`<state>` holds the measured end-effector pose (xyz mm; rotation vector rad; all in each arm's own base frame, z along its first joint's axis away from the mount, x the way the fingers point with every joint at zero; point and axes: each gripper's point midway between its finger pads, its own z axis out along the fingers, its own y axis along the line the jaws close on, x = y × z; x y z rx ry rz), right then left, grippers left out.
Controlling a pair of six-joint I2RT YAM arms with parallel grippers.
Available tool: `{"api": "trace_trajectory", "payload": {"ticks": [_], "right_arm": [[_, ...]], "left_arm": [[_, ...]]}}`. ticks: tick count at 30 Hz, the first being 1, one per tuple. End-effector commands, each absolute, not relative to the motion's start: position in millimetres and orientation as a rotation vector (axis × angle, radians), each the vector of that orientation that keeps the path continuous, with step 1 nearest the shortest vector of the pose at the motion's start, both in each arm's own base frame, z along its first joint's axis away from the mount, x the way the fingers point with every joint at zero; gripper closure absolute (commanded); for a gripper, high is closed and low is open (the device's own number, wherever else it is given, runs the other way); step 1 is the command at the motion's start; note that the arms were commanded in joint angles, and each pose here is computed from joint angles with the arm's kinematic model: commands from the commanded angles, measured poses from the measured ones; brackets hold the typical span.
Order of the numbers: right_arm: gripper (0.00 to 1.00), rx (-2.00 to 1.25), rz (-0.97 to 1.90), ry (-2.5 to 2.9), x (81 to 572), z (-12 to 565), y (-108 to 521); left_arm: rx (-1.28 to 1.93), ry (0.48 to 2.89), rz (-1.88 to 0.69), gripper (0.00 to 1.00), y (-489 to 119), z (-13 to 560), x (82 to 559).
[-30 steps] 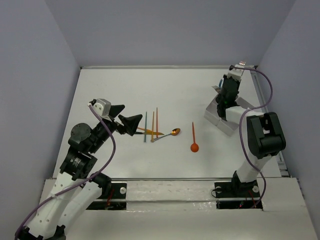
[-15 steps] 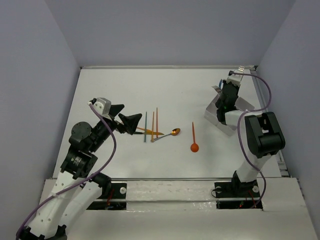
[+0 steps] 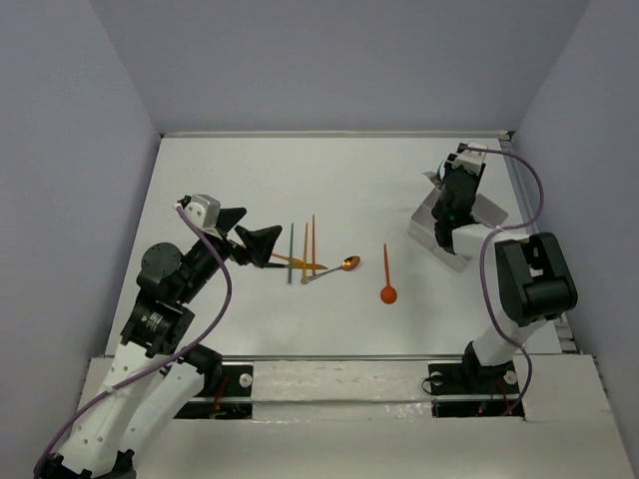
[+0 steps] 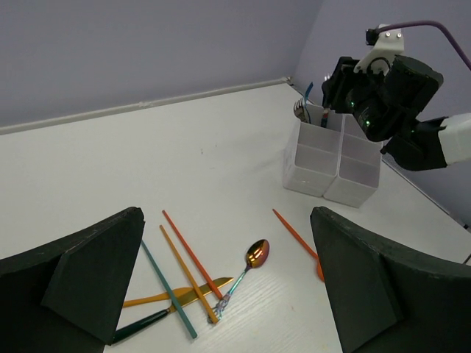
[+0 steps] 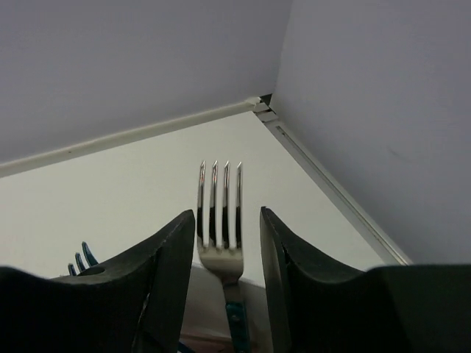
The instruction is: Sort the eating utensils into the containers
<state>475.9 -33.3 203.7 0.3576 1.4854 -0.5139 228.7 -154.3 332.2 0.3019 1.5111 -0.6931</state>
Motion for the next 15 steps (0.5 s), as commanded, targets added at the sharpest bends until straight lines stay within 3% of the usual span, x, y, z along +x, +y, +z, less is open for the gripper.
{"api": "trace_trajectory", "payload": {"ticks": [1, 4, 8, 15], "right_arm": [[0.5, 0.385, -0.388, 1.483, 475.1, 242.0, -18.7], [0.44, 0.404, -0.319, 1.528, 469.9, 247.3, -12.2], [0.43, 0.412, -0.22, 1.587, 453.9, 248.4, 1.4], [0.56, 0.297, 0.19, 1.891, 391.4, 213.0, 85.1]], "left_arm": [[0.31, 1.459, -0.706, 0.01, -155.5, 345.0, 227.7], [0.309, 1.452, -0.706, 0.01, -154.6, 346.2, 225.9], [0.308, 1.443, -0.71, 0.01, -154.0, 347.8, 223.7], [0.308, 1.425, -0.714, 0.01, -152.3, 351.9, 219.0]]}}
